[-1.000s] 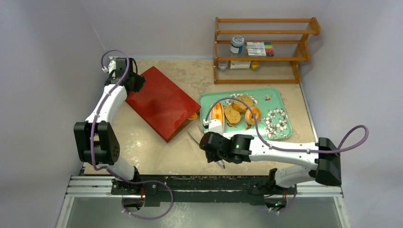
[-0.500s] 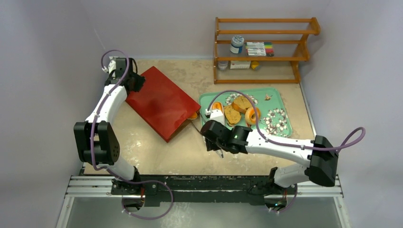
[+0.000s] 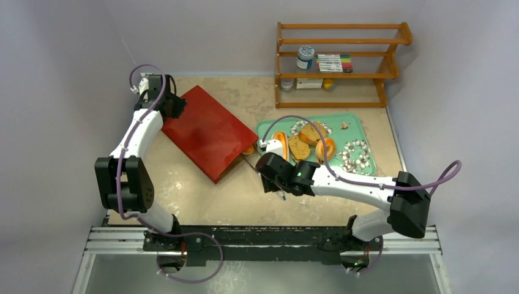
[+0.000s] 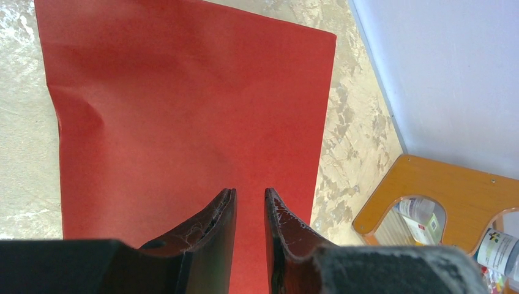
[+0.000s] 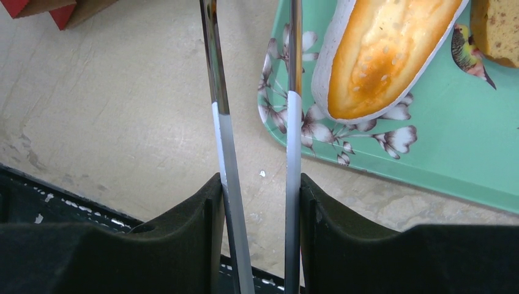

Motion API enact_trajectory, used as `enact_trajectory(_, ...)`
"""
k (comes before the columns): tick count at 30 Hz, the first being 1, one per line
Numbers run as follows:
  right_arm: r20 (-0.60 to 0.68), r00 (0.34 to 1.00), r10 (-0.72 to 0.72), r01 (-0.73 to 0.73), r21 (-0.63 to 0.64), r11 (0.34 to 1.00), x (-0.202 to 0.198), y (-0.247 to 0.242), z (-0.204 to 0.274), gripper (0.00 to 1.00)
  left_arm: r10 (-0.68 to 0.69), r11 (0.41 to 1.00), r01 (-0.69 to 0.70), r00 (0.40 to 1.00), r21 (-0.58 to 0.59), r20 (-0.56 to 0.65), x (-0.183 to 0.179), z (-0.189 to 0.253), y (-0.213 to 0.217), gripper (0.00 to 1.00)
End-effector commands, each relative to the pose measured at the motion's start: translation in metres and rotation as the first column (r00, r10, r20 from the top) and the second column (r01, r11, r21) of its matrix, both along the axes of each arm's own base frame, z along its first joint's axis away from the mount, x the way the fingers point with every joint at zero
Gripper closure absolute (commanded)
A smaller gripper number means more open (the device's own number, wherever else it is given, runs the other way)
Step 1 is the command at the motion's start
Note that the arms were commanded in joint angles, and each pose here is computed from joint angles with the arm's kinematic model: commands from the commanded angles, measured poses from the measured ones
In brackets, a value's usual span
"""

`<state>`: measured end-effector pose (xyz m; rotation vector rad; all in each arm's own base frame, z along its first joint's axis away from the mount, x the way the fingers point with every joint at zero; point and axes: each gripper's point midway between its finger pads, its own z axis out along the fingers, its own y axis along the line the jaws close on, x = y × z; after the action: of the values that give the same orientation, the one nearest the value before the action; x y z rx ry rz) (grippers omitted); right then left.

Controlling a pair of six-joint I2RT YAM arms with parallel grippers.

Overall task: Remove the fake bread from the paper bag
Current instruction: Take out the fake bread from the paper bag.

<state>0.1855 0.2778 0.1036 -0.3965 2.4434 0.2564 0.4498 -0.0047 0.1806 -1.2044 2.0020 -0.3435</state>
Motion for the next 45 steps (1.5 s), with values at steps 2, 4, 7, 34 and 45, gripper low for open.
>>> enact_trajectory(2, 0.061, 0.998, 0.009, -0.014, 0.079, 0.997, 0.015, 0.018, 0.026, 0.59, 0.012, 1.0, -0.013, 0.998, 0.013, 0.067, 0.005, 0.018, 0.007, 0.77)
enact_trajectory(4, 0.065, 0.998, 0.011, -0.016, 0.078, 0.997, 0.018, 0.019, 0.026, 0.59, 0.01, 1.0, -0.011, 0.998, 0.013, 0.064, 0.005, 0.017, 0.006, 0.77)
enact_trajectory(7, 0.064, 0.998, 0.015, -0.02, 0.077, 0.997, 0.021, 0.021, 0.025, 0.59, 0.014, 1.0, -0.015, 0.998, 0.017, 0.061, 0.005, 0.015, 0.007, 0.77)
enact_trajectory(34, 0.089, 0.995, 0.04, -0.049, 0.104, 0.993, 0.052, 0.027, 0.023, 0.6, 0.219, 0.975, -0.222, 0.973, 0.024, 0.076, 0.013, -0.002, 0.066, 0.7)
enact_trajectory(45, 0.106, 0.992, 0.062, -0.073, 0.107, 0.992, 0.064, 0.032, 0.026, 0.61, 0.355, 0.931, -0.349, 0.934, -0.105, 0.043, 0.032, -0.042, 0.112, 0.63)
